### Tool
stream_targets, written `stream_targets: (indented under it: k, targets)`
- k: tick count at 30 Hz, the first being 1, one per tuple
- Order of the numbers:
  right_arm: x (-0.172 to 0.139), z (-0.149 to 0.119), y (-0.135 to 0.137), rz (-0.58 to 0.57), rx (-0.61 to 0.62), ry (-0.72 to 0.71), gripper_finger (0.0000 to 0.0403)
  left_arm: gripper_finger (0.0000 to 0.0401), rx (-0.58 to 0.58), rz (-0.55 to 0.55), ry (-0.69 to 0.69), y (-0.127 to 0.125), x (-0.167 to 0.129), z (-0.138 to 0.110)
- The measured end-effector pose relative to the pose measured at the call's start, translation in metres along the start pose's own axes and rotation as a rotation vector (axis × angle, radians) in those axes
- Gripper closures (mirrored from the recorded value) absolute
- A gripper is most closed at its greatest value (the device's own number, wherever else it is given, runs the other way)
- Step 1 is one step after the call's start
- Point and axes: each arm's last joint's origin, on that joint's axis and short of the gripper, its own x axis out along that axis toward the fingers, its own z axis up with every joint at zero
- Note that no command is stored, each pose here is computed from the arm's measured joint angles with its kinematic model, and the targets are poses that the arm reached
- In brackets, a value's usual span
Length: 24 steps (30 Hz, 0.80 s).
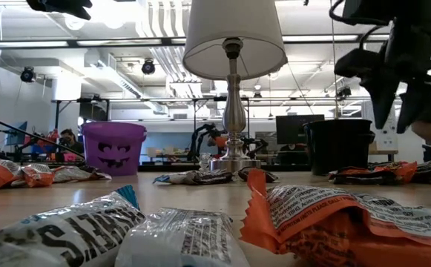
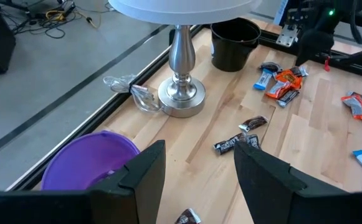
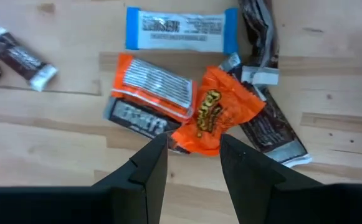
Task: Organize candy in baskets
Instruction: Put the orange chocolate bar into the black bucket
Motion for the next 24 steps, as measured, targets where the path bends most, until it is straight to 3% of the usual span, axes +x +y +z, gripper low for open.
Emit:
stream_targets:
  k: [24]
  targets:
    - [0.032, -0.01, -0.008, -0.032, 0.048, 0.017, 0.0266, 0.0228, 0.002, 0.003, 0.002, -0.001, 0.001, 0.0]
